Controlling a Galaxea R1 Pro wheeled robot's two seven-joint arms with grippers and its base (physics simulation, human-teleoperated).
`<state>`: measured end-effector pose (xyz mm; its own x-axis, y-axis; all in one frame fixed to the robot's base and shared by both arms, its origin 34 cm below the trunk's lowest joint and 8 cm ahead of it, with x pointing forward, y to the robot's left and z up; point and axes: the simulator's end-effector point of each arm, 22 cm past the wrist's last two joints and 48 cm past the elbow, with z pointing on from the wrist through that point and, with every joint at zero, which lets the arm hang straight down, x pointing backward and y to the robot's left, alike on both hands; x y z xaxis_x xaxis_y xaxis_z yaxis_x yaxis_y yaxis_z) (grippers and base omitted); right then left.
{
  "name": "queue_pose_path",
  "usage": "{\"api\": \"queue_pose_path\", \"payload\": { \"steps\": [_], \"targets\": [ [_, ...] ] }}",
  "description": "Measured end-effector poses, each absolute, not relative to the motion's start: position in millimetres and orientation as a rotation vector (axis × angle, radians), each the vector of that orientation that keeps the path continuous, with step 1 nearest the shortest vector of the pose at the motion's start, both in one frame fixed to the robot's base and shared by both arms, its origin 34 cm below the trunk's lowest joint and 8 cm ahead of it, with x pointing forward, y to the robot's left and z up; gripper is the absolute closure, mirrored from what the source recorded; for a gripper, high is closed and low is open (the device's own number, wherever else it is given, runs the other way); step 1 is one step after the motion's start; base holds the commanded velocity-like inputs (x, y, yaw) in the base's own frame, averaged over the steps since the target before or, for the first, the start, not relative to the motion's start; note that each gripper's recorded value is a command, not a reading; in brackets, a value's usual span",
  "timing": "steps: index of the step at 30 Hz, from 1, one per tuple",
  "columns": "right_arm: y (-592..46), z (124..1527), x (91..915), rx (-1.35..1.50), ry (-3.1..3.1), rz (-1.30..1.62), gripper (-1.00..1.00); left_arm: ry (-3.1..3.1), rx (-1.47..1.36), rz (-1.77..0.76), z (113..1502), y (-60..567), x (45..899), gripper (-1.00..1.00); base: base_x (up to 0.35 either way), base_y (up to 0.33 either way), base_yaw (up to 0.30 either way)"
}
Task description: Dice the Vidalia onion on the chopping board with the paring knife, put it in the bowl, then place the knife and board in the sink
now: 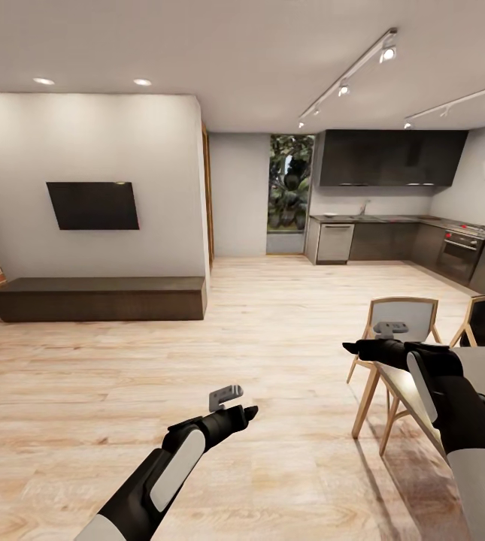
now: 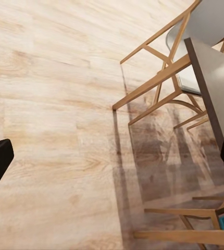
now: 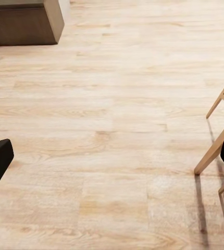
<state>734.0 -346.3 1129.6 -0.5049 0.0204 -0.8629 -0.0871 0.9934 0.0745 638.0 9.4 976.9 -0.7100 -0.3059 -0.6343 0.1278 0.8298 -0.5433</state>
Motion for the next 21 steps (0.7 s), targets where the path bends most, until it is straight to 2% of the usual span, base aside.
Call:
{"api": "queue_pose_path", "payload": {
  "steps": [17, 21],
  "targets": [
    [-345.5, 1130.0, 733.8, -0.049, 2.097, 0.132, -1.00, 2.228, -0.125, -0.750, 983.5, 6.2, 637.9, -1.00, 0.001, 0.000, 0.000],
    [-344.4, 1131.1, 733.2, -0.050, 2.095, 0.136, -1.00, 2.223, -0.123, -0.739, 983.2, 8.5, 637.7, -1.00, 0.187, 0.000, 0.000]
  ]
}}
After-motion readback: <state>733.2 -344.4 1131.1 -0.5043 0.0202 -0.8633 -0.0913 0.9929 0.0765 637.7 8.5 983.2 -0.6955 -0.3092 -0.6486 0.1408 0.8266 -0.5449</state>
